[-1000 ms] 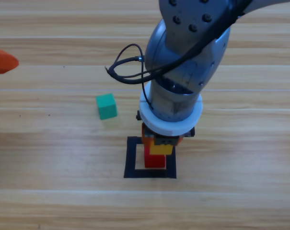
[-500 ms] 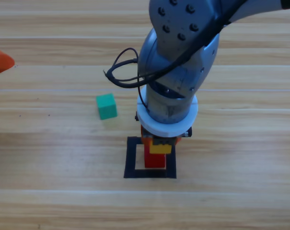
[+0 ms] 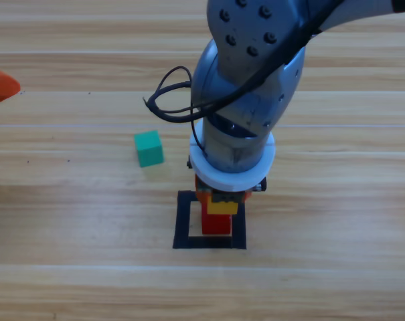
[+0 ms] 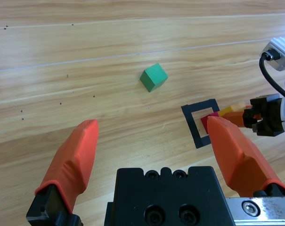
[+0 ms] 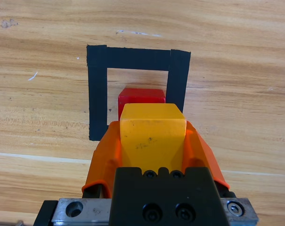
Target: Stack the blocks in the rectangular block: red at the bottom, yellow in the middle, green on top
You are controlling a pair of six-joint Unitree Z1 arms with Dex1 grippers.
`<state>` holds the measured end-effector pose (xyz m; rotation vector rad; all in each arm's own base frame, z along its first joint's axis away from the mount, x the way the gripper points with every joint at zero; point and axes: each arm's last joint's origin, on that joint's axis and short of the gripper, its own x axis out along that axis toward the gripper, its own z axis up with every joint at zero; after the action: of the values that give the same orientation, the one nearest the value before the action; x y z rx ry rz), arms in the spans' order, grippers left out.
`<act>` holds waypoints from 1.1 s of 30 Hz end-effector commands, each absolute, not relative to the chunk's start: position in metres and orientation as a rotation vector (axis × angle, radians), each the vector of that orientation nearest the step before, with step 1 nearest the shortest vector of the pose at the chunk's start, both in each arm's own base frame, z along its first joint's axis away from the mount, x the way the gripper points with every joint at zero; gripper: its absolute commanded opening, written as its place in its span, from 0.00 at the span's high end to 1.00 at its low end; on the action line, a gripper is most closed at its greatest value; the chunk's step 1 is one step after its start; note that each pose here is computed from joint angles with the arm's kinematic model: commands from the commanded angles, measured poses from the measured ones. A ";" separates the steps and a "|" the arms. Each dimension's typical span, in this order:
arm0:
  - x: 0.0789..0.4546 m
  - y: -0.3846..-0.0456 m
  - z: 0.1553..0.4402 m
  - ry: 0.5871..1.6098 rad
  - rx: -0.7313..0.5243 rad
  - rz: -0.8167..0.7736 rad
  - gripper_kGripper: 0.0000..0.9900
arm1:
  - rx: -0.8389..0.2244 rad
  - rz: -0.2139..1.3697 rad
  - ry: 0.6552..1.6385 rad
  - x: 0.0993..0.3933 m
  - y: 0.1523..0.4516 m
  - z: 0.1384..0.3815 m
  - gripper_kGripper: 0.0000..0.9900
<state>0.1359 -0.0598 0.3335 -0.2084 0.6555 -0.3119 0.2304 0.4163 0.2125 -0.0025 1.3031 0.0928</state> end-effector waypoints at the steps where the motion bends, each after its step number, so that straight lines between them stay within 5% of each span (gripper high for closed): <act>1: 0.139 -0.057 0.324 0.691 -0.208 -0.271 0.00 | -0.083 0.067 1.333 0.221 0.432 0.175 0.83; 23: 0.145 -0.059 0.320 0.705 -0.203 -0.260 0.00 | -0.104 0.078 1.315 0.220 0.438 0.180 0.82; 25: 0.146 -0.060 0.319 0.705 -0.205 -0.260 0.00 | -0.106 0.088 1.308 0.218 0.442 0.187 0.77; 30: 0.147 -0.060 0.317 0.708 -0.205 -0.261 0.00 | -0.100 0.121 1.262 0.208 0.454 0.212 0.42; 33: 0.147 -0.060 0.316 0.709 -0.204 -0.259 0.00 | -0.093 0.123 1.255 0.206 0.453 0.220 0.37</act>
<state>0.1435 -0.0629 0.3267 -0.2008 0.6834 -0.3020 0.2269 0.4386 0.2409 -0.0048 1.2409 0.1258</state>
